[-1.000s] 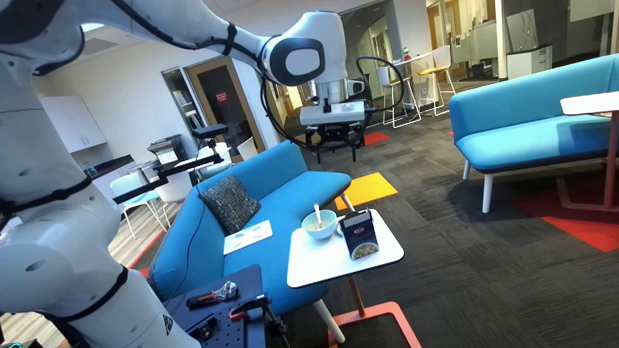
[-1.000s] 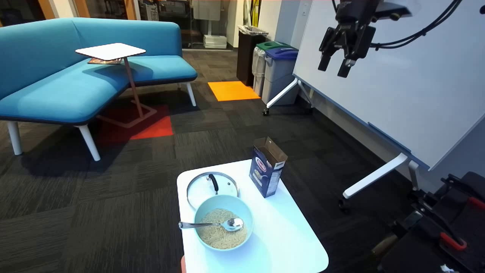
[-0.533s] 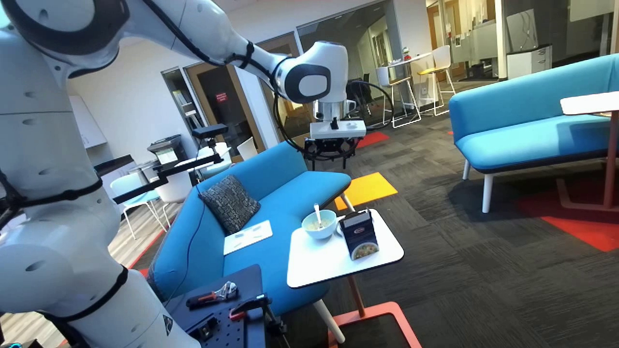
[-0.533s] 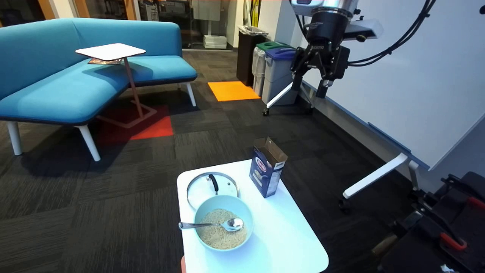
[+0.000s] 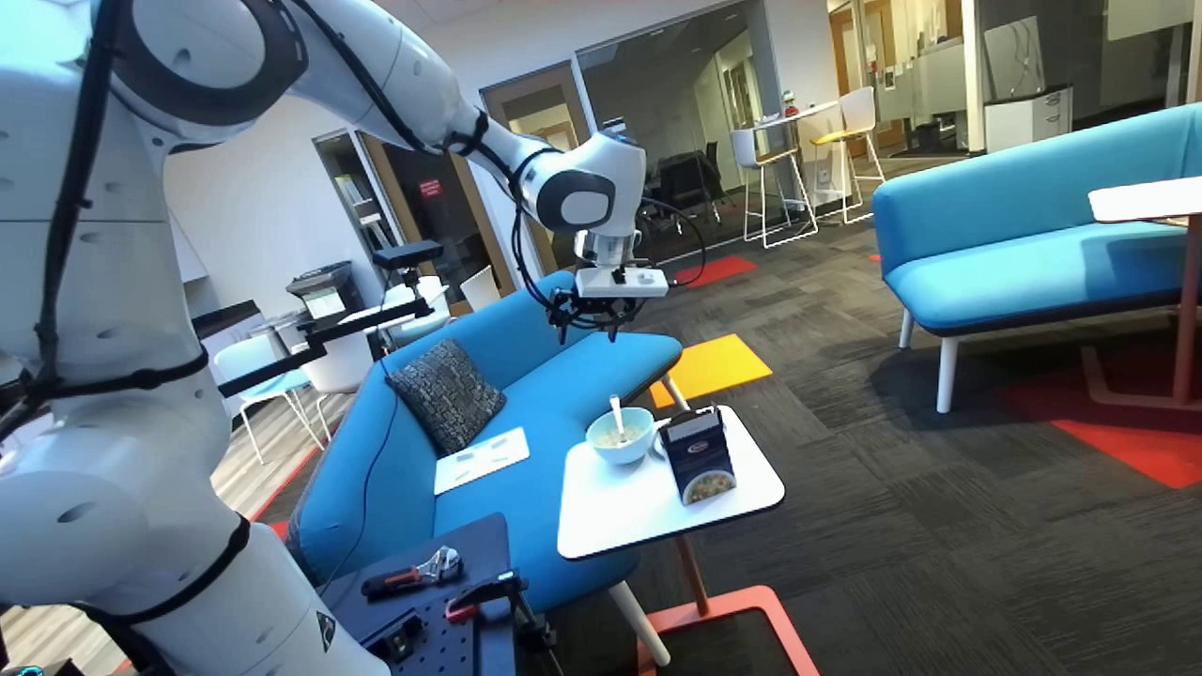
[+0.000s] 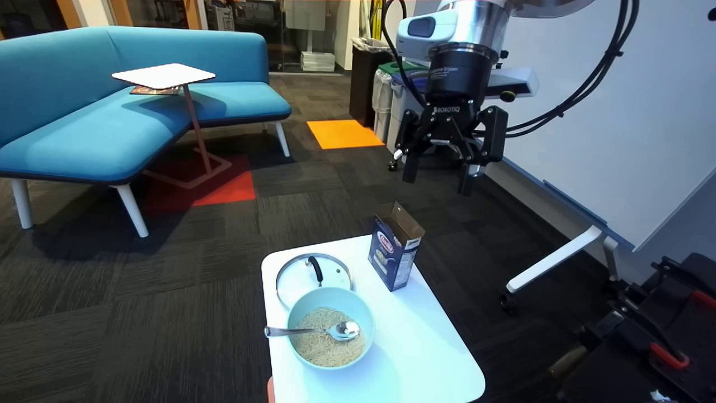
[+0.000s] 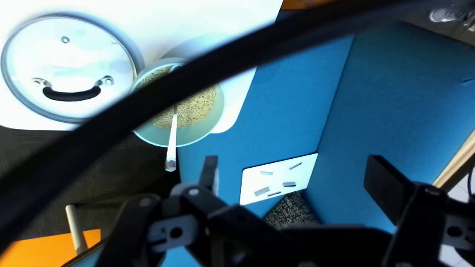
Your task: Remove the silver spoon from the bowl and put it on the table.
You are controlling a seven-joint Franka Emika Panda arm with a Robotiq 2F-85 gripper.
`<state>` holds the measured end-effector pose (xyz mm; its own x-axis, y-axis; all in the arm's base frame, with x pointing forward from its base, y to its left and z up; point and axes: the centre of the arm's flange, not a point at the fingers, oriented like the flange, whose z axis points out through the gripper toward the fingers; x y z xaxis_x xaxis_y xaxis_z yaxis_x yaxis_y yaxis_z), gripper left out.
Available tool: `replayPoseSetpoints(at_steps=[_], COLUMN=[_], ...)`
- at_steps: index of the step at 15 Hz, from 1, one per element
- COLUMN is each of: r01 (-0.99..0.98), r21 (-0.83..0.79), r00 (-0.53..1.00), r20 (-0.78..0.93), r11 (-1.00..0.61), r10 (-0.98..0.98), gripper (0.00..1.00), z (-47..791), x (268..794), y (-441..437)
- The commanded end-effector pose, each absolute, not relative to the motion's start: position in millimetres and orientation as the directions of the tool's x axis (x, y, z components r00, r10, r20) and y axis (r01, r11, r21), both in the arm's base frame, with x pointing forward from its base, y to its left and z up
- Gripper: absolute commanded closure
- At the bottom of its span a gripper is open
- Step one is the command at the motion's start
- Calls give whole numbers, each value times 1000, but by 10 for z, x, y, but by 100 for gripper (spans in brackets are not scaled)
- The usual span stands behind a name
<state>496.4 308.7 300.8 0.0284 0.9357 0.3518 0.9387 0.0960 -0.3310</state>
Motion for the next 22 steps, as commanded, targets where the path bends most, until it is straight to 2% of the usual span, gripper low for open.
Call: replayPoseSetpoints(at_steps=[1, 4, 11, 17, 22], r01=[938, 938, 973, 999, 1000], r21=[-333, -333, -212, 10, -6], r00=[28, 31, 11, -39, -6], r20=[352, 354, 441, 576, 577], r11=[97, 95, 92, 41, 12], r10=[936, 935, 898, 817, 817], gripper=[0, 0, 0, 0, 0], z=[2998, 3013, 2133, 1447, 1148], x=[4967, 4995, 5111, 4998, 4850], y=[3090, 3076, 3416, 3710, 3912])
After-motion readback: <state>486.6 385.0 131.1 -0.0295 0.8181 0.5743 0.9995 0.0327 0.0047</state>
